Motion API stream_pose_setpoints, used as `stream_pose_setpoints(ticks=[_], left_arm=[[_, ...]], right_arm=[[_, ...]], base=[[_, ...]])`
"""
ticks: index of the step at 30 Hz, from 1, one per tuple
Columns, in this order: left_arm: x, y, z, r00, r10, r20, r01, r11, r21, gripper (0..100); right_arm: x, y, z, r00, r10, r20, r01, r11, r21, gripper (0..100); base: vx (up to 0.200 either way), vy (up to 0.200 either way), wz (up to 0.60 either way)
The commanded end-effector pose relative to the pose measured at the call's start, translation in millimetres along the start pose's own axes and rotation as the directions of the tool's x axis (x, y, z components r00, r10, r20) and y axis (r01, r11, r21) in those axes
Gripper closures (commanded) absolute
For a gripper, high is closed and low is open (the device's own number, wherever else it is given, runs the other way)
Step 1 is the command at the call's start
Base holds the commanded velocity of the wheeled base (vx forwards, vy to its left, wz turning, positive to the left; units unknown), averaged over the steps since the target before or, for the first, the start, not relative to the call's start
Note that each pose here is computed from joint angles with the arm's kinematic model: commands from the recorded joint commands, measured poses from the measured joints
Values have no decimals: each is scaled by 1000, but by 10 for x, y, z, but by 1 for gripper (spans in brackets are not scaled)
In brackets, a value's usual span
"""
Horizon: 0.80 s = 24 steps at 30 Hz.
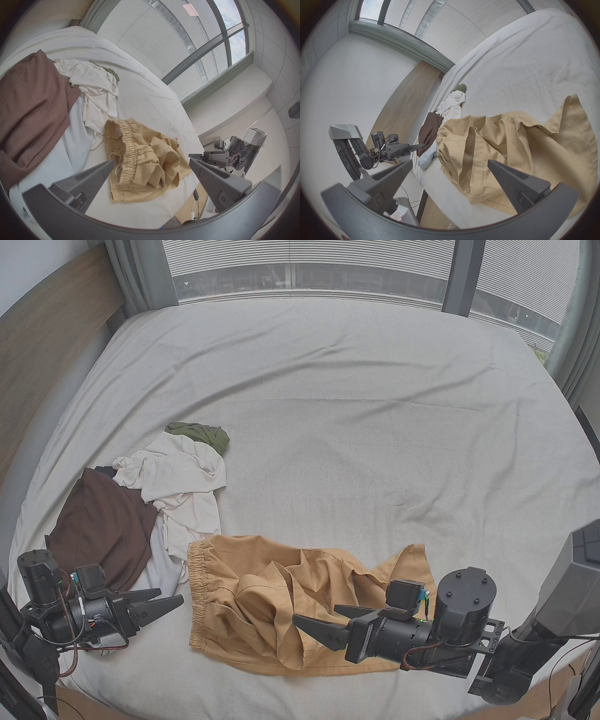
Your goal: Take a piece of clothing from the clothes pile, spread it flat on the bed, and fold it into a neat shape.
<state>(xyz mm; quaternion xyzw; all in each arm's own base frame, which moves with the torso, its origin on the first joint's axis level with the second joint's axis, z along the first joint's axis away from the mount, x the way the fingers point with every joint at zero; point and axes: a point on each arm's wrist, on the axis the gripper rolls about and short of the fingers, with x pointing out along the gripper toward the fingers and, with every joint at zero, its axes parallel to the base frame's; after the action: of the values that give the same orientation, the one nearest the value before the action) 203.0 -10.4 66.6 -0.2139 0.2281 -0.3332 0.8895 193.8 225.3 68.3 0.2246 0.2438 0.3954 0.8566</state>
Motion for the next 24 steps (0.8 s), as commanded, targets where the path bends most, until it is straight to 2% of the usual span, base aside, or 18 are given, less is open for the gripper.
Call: stream_pose_setpoints(ticks=[1, 4, 9, 24], left_arm=[[202, 261, -213, 998, 12, -68, -19, 994, -104, 0], [286, 318, -229, 997, 4, -80, -16, 989, -148, 0], [333, 347, -205, 997, -3, -74, -9, 985, -170, 0], [585, 255, -118, 994, -89, -71, 80, 990, -115, 0]], right_arm=[[28, -34, -40, 1000, -9, -11, 9, 1000, 1, 0], [37, -41, -47, 1000, -12, -13, 12, 1000, 1, 0], [32, -44, -52, 1000, -15, -14, 15, 1000, 2, 0], [36, -46, -61, 1000, -17, -17, 17, 1000, 2, 0]], base=[[0, 0, 0], [0, 0, 0], [0, 0, 0], [0, 0, 0]])
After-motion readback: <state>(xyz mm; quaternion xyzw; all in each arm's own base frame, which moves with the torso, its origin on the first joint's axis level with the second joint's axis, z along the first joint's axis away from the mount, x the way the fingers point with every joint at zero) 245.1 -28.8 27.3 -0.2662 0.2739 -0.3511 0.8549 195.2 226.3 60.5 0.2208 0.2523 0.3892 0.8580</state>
